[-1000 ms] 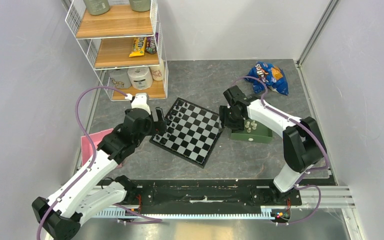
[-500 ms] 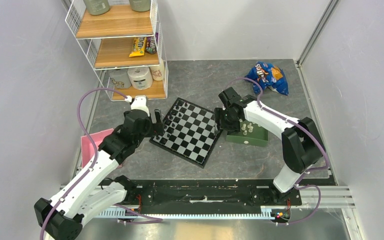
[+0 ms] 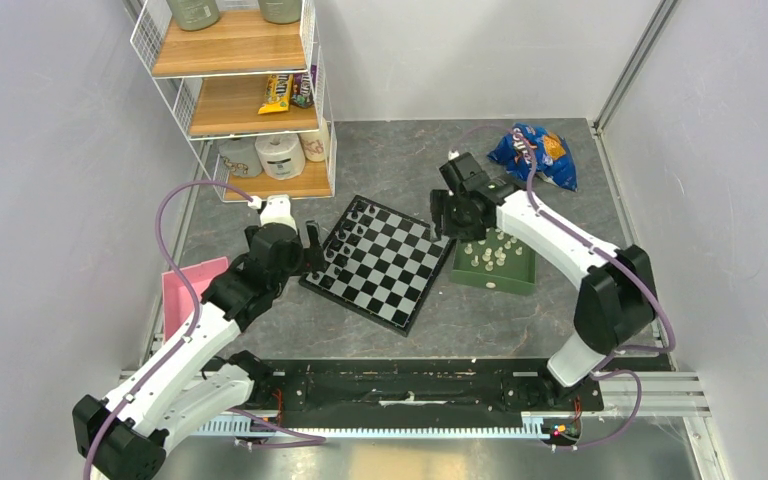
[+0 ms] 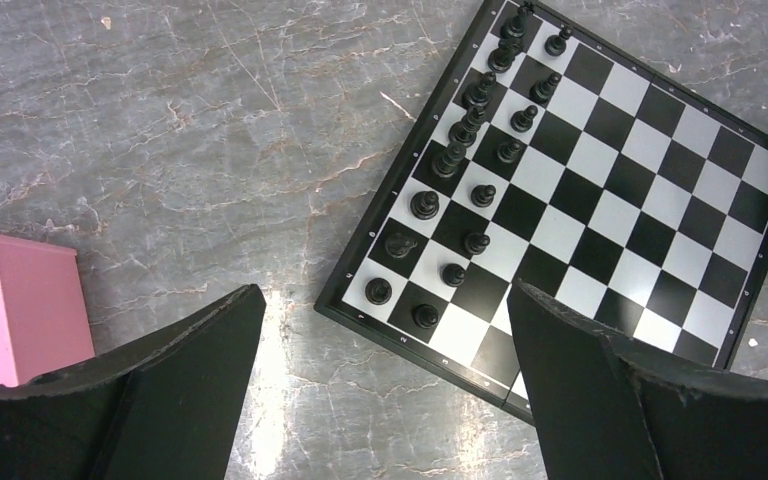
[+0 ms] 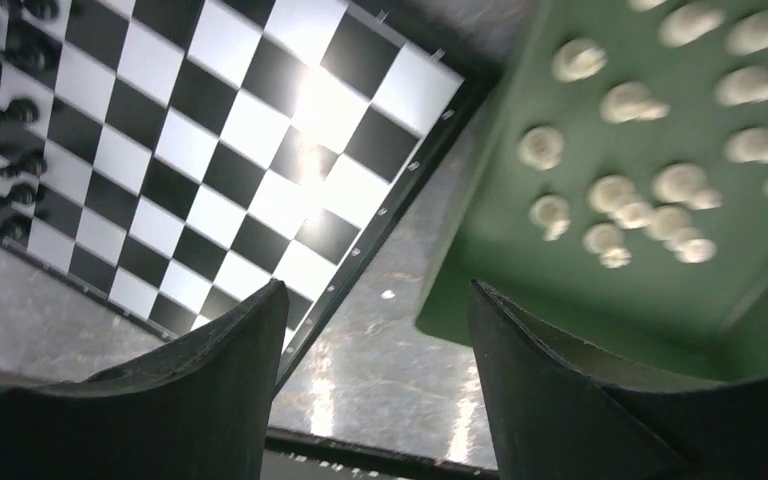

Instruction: Set up the chess pieces on the board

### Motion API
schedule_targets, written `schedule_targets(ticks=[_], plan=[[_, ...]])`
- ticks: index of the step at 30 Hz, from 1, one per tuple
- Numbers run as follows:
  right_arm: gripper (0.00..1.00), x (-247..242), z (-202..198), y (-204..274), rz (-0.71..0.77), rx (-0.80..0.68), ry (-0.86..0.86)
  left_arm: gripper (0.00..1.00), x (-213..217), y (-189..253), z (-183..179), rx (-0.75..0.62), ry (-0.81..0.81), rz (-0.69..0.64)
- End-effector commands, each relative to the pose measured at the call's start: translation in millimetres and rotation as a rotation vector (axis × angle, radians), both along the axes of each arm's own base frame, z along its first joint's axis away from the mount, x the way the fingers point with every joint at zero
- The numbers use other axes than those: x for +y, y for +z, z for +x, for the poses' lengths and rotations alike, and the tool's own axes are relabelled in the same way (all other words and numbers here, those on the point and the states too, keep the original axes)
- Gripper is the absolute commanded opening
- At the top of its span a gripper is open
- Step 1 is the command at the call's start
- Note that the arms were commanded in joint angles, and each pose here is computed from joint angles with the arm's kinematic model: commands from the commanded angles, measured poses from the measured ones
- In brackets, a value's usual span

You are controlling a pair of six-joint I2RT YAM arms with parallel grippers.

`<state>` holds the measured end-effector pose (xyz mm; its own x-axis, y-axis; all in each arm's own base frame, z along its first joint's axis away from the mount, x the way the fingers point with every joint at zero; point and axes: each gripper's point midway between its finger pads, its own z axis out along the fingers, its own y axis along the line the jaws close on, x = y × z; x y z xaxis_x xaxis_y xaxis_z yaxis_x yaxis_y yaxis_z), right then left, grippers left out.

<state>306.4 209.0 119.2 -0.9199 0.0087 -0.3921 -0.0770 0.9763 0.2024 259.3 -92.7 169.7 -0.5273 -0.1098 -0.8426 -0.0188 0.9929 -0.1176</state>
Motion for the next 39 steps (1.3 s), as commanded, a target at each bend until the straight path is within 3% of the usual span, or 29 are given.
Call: schedule_targets(ticks=[1, 3, 4, 6, 8, 12, 17, 23, 26, 39], plan=[[0.70, -44.8, 39.4, 53.9, -0.135, -0.253, -0.111, 1.00, 10.0, 20.9, 10.1, -0.083, 0.032, 0.036], [0.63, -63.8, 51.8, 55.3, -0.178, -0.295, -0.162, 1.00, 11.9, 23.3, 11.7, -0.088, 0.037, 0.045], [0.68, -72.5, 56.2, 51.6, -0.179, -0.288, -0.191, 1.00, 11.6, 24.0, 12.4, -0.088, 0.036, 0.047], [0.95, -82.4, 65.3, 39.9, -0.077, -0.215, -0.243, 1.00, 10.4, 23.5, 14.6, -0.087, 0.032, 0.051], [0.97, -85.9, 73.6, 27.2, 0.024, -0.139, -0.263, 1.00, 8.3, 21.5, 17.5, -0.082, 0.020, 0.059], [0.97, -85.5, 87.4, 6.4, 0.039, -0.060, -0.238, 1.00, 5.1, 18.9, 23.1, -0.056, 0.000, 0.071], [0.68, -86.9, 100.0, -15.5, -0.003, -0.009, -0.241, 1.00, 5.7, 14.1, 33.6, -0.009, -0.034, 0.091], [0.48, -97.9, 115.2, -15.3, -0.077, -0.048, -0.242, 1.00, 21.7, 8.8, 45.4, 0.037, 0.022, -0.008], [0.43, -95.8, 116.6, -20.5, -0.081, -0.028, -0.215, 1.00, 28.5, 10.5, 49.2, 0.034, 0.052, -0.045], [0.39, -98.1, 122.5, -43.3, -0.124, 0.014, -0.207, 0.99, 43.8, 11.3, 52.6, 0.035, 0.122, -0.052]])
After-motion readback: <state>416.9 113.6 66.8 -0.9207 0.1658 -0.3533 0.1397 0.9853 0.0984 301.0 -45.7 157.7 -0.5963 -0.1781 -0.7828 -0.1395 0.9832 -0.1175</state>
